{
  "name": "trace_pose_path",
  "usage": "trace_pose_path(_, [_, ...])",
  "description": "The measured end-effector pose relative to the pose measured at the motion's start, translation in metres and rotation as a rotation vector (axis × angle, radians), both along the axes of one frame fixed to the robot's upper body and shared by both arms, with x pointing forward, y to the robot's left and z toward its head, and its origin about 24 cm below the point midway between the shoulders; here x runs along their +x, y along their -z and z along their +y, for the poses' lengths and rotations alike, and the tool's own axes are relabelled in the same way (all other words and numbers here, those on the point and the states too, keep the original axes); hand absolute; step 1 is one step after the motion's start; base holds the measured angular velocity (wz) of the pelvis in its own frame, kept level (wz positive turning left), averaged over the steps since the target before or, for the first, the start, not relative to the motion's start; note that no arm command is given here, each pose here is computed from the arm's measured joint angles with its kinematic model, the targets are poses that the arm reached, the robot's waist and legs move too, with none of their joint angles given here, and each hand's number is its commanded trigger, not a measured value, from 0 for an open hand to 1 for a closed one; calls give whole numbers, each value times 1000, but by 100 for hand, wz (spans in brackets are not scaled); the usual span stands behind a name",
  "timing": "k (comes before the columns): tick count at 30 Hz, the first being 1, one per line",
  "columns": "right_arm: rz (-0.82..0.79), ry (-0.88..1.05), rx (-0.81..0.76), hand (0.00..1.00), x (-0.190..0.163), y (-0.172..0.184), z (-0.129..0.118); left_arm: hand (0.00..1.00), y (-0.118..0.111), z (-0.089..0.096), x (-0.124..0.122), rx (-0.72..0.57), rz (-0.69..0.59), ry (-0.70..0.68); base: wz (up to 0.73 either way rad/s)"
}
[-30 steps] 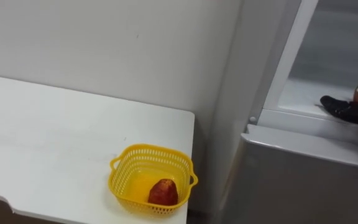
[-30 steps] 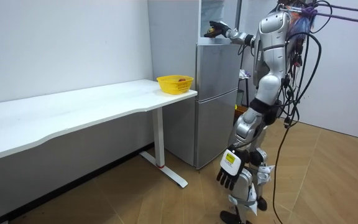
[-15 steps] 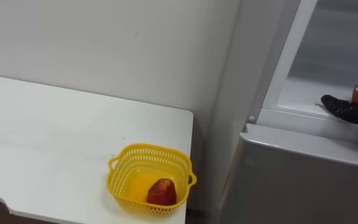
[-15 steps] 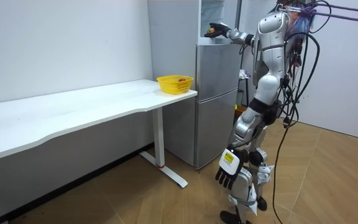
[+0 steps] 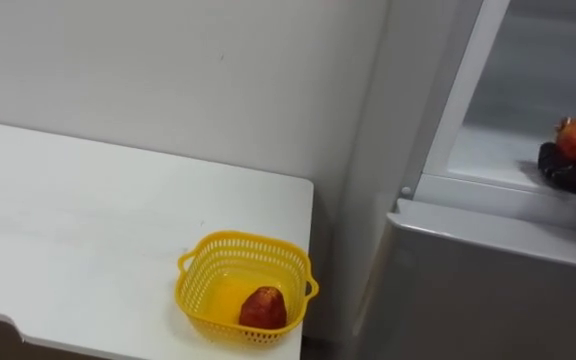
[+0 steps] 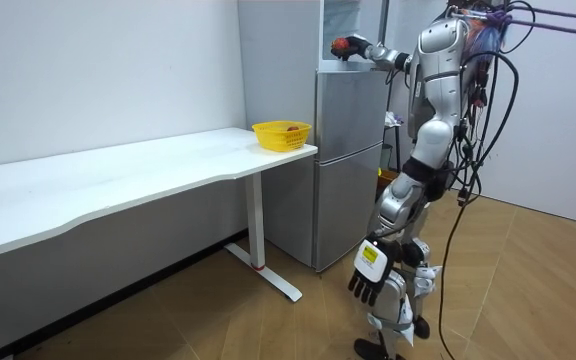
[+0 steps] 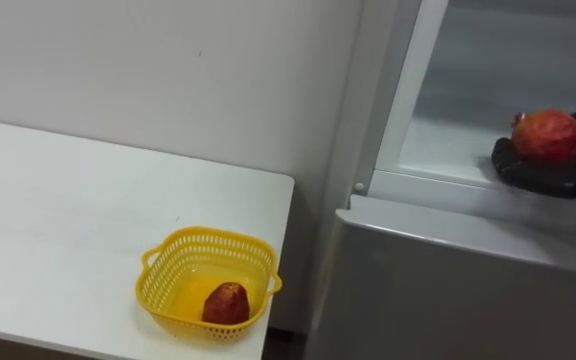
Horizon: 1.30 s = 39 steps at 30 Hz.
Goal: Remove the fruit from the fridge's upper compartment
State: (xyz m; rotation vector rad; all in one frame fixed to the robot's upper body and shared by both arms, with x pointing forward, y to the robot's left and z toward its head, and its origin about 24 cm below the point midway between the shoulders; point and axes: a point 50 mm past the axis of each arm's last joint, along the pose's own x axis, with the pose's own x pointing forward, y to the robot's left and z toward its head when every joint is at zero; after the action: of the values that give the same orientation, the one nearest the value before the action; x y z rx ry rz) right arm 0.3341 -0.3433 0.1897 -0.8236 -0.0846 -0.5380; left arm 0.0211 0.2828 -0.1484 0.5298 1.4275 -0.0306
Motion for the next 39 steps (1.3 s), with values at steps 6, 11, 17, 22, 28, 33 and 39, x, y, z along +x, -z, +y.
trace_pose_path(6, [-15,7,-6,100,2,-5,0,0,0,0,1,-3,-2,0,0])
trace_pose_path(11, [-13,2,1,100,3,-3,1,0,0,0,7,1,-20,5,0])
trace_pose_path(17, [-31,-3,19,100,3,-4,2,0,-1,1,11,12,-33,7,0])
trace_pose_path(22, [-46,-8,58,100,3,-3,3,0,-1,1,10,13,-32,8,-3])
trace_pose_path(28, [-79,-49,61,100,2,-7,12,0,-1,0,11,12,-35,8,-4])
trace_pose_path(33, [-148,-115,17,100,-2,-20,30,0,0,0,10,15,-30,6,0])
trace_pose_path(39, [-190,-141,-24,100,-11,-15,43,0,0,-1,17,36,-43,25,0])
